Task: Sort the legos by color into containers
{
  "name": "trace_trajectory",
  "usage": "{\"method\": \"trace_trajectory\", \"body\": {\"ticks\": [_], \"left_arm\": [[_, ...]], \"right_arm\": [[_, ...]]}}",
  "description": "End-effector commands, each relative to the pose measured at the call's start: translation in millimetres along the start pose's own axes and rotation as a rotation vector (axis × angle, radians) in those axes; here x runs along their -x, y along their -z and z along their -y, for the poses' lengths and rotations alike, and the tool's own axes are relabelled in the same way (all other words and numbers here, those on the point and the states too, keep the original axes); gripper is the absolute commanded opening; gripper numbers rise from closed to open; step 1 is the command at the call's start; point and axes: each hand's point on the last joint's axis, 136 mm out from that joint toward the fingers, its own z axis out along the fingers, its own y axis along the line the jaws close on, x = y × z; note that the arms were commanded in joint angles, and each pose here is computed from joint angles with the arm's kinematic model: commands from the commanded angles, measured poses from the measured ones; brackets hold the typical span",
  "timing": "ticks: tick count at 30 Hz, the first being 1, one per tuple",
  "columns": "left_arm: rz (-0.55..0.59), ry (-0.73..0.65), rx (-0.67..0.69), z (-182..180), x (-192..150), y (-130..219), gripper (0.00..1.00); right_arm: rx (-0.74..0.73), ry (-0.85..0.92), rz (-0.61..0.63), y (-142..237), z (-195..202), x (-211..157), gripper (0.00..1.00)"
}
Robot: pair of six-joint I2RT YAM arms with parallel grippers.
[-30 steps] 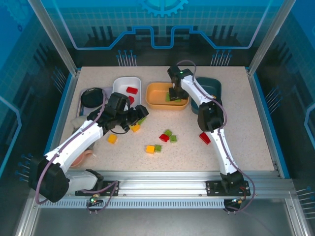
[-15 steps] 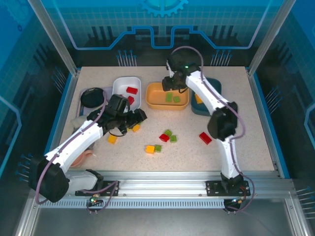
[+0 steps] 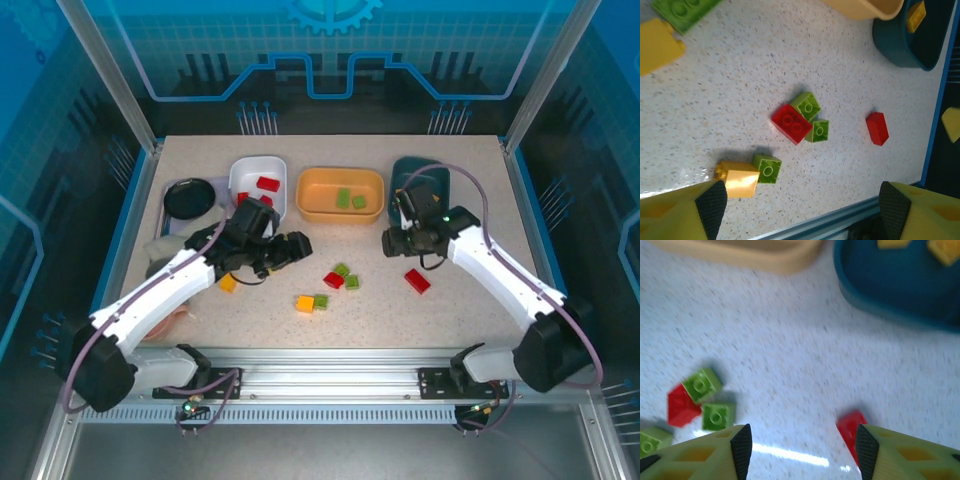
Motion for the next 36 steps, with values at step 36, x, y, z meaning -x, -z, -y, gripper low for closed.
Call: {"method": "trace_trajectory", "body": {"ticks": [36], "left_arm": [[-0.371,0.467,0.239,155,-93,-247,0.78]], "right_arm": [[0.088,-0.159,0.253,111,34,-59,0.62]]}}
